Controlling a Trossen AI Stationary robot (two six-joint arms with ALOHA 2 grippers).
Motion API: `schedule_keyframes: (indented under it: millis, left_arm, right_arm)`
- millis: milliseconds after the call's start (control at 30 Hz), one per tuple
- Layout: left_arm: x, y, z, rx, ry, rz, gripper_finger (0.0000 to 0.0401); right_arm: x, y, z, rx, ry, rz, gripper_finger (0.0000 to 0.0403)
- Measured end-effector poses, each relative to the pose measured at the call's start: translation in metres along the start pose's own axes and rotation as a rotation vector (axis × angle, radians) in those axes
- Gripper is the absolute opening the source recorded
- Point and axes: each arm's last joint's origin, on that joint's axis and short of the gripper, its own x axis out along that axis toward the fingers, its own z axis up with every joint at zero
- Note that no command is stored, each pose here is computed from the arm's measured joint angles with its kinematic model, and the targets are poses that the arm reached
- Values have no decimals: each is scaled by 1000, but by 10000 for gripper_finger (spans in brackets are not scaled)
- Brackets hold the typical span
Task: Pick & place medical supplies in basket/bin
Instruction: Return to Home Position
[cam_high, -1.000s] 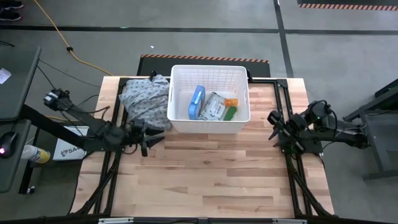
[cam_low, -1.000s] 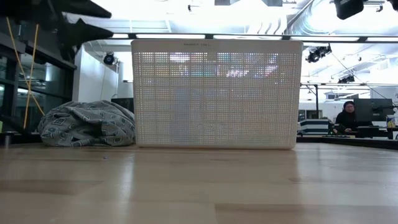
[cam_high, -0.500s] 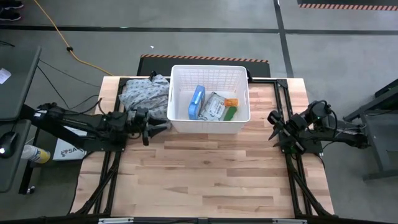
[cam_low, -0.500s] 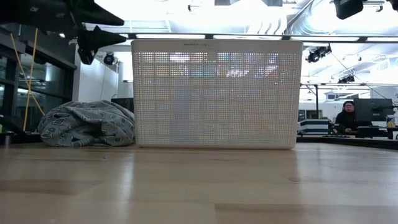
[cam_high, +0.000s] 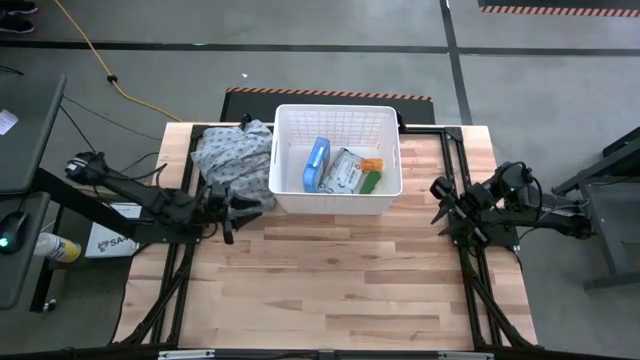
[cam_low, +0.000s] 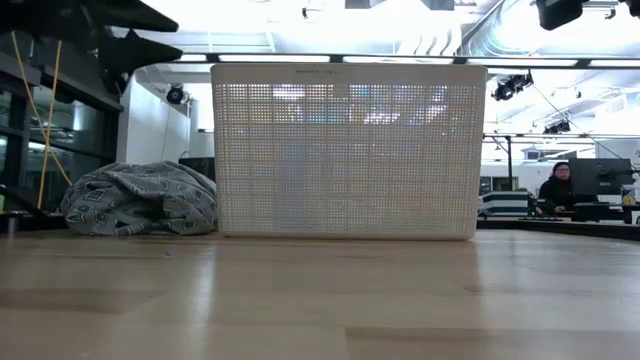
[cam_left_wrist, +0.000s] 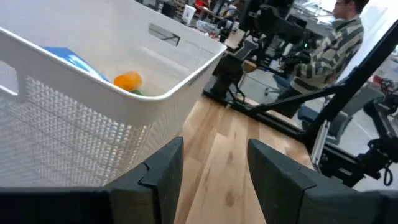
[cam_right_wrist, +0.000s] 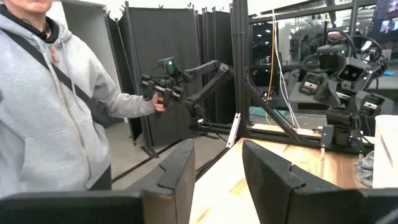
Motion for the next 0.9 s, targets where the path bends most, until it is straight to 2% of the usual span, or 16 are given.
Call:
schedule_keyframes:
  millis: [167,567,700,900]
  left_arm:
    - [-5,1,2,-5,-8,-5,211]
    - [-4,3,-3,-8,31,21,211]
    - [-3,10,-17,-38,32,56,211]
    - [-5,21,-36,-65,-30,24,211]
  right_arm:
    - [1,-2,-4,2,-9,2,124]
    - [8,-16,-56,89,-90,32,124]
    - [8,-19,-68,114,-104,12,124]
    - [8,-19,-72,111,-105,9,124]
